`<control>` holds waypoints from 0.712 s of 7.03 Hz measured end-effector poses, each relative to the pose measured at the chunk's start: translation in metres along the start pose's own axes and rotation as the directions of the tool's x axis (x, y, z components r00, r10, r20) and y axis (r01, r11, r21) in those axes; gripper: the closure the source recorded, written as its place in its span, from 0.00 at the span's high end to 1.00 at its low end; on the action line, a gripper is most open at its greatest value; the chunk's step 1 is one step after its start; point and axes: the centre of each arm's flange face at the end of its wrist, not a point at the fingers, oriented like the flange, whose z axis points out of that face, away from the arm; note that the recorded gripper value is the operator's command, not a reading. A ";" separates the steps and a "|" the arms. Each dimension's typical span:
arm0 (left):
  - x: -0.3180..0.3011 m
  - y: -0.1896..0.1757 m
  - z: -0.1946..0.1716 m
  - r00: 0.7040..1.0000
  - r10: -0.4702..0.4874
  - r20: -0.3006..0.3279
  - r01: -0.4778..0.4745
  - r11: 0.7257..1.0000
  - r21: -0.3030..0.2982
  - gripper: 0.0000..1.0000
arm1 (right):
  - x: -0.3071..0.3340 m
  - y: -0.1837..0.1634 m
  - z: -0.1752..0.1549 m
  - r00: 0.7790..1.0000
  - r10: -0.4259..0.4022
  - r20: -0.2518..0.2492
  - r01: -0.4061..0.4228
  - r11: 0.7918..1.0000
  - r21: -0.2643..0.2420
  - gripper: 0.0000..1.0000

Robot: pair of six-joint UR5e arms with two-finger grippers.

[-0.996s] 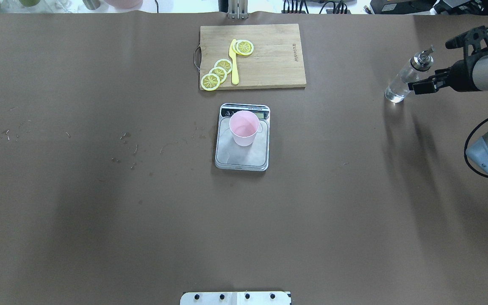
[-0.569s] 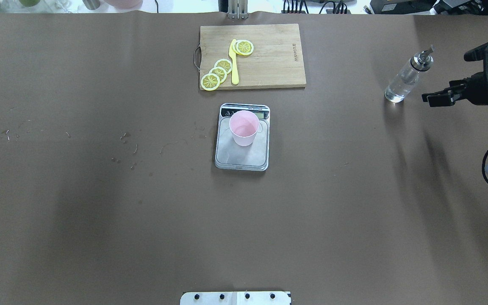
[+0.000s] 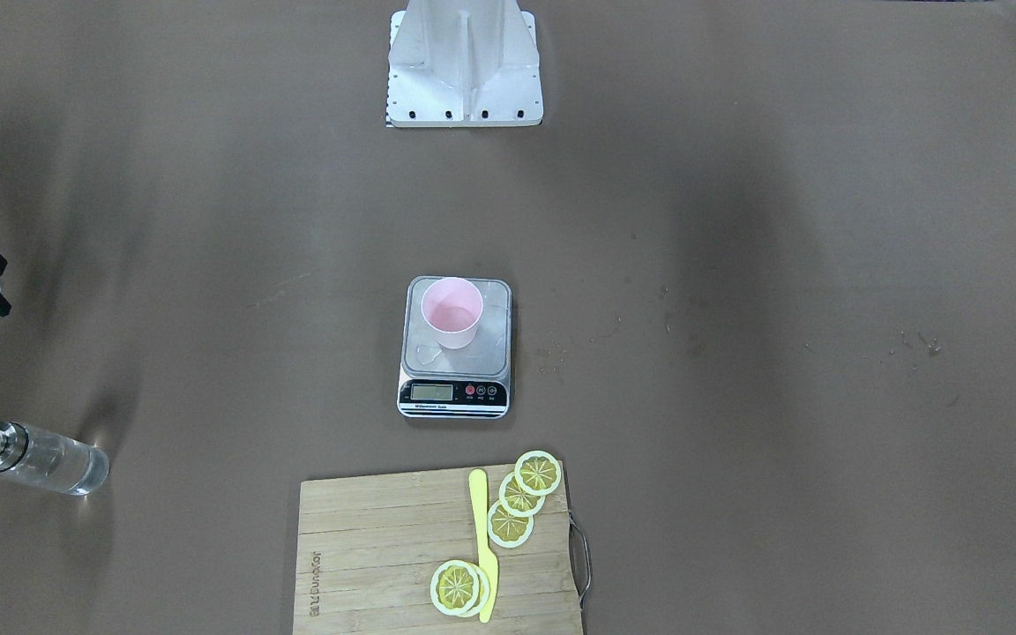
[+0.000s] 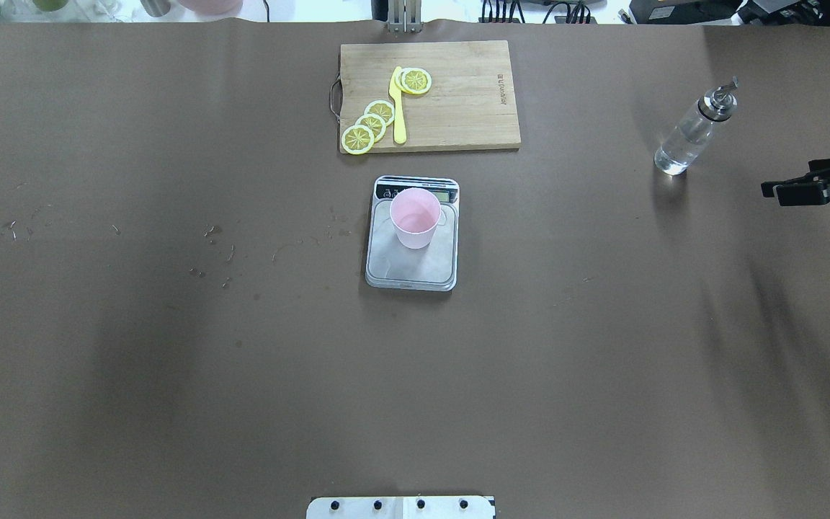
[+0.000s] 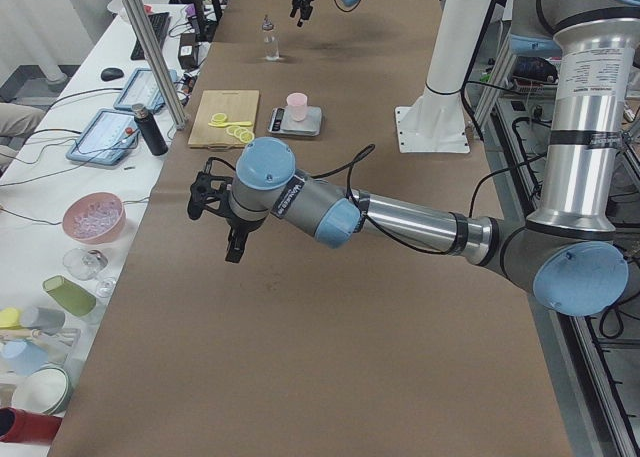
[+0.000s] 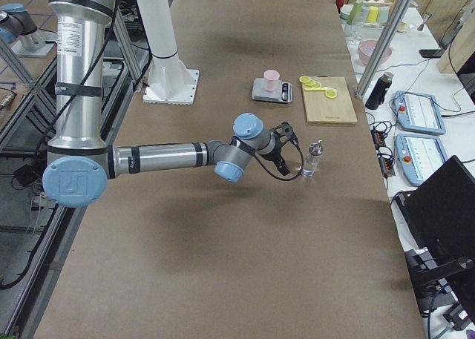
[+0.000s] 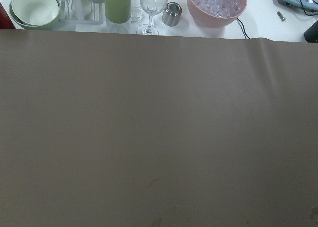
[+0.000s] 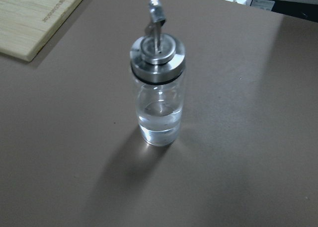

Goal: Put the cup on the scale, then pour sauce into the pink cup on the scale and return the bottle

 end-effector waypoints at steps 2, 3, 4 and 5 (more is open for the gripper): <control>-0.002 0.006 0.000 1.000 -0.003 -0.007 0.003 1.000 -0.006 0.97 | 0.045 -0.016 -0.038 0.999 0.044 -0.008 -0.045 0.998 -0.053 1.00; -0.004 0.009 0.000 1.000 -0.006 -0.008 0.006 1.000 -0.009 0.97 | 0.065 -0.024 -0.053 0.998 0.054 -0.016 -0.055 0.995 -0.087 1.00; -0.006 0.010 0.001 1.000 -0.008 -0.011 0.008 1.000 -0.013 0.97 | 0.087 -0.034 -0.068 0.998 0.061 -0.030 -0.065 0.990 -0.126 1.00; -0.006 0.011 0.002 1.000 -0.006 -0.016 0.006 1.000 -0.017 0.97 | 0.105 -0.044 -0.079 0.997 0.064 -0.049 -0.071 0.983 -0.167 1.00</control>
